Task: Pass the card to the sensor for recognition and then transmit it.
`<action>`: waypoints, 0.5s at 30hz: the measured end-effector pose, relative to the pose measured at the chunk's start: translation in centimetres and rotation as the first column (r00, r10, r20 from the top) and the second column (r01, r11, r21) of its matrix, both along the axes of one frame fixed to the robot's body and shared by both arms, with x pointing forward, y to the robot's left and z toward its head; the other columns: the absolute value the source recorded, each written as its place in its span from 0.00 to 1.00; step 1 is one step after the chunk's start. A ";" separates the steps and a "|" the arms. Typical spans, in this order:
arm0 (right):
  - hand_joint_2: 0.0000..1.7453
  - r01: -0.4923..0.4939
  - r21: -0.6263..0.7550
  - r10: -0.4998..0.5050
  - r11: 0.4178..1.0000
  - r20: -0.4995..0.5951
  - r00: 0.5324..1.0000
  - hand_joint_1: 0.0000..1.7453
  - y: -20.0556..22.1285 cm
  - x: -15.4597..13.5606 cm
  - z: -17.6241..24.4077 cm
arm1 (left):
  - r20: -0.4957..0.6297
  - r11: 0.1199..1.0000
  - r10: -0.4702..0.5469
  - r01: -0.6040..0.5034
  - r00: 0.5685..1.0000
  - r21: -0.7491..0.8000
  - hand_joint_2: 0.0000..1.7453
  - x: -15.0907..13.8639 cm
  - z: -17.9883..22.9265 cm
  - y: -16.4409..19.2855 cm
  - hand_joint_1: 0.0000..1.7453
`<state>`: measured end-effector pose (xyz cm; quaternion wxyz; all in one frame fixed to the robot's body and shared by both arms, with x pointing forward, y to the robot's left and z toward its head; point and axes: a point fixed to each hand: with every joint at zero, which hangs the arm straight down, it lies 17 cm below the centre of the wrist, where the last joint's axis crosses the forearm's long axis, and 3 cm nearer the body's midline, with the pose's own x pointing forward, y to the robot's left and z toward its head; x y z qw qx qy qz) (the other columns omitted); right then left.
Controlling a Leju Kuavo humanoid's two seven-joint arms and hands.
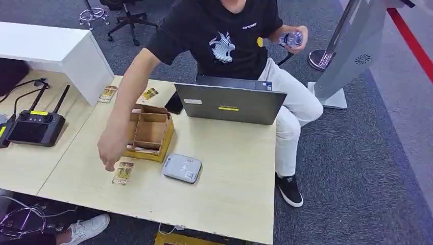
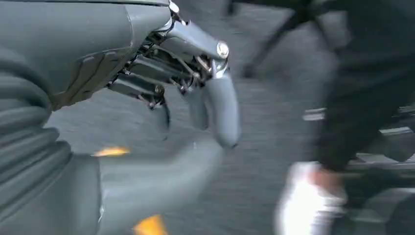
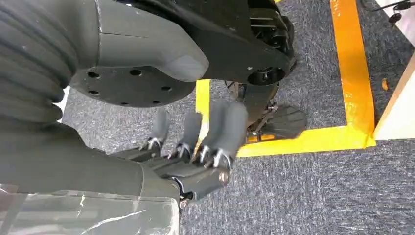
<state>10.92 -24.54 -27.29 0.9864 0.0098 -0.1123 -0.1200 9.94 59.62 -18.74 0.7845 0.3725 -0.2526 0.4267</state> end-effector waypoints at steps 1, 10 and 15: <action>1.00 -0.001 0.002 0.001 1.000 0.001 1.000 1.00 0.0 0.1 0.0 | -0.013 0.999 0.006 -0.006 1.000 -0.038 1.00 -0.3 -0.8 -1.2 1.00; 1.00 -0.037 0.032 0.038 0.999 -0.018 0.999 0.00 0.8 -0.8 0.0 | 0.131 0.958 0.105 -0.065 0.986 -0.279 1.00 0.0 -4.3 -8.0 0.00; 1.00 -0.077 0.028 0.078 0.997 -0.021 0.997 0.00 0.8 -2.1 -0.2 | 0.099 0.942 0.001 0.032 0.995 -0.334 1.00 -0.2 -5.4 -10.8 0.00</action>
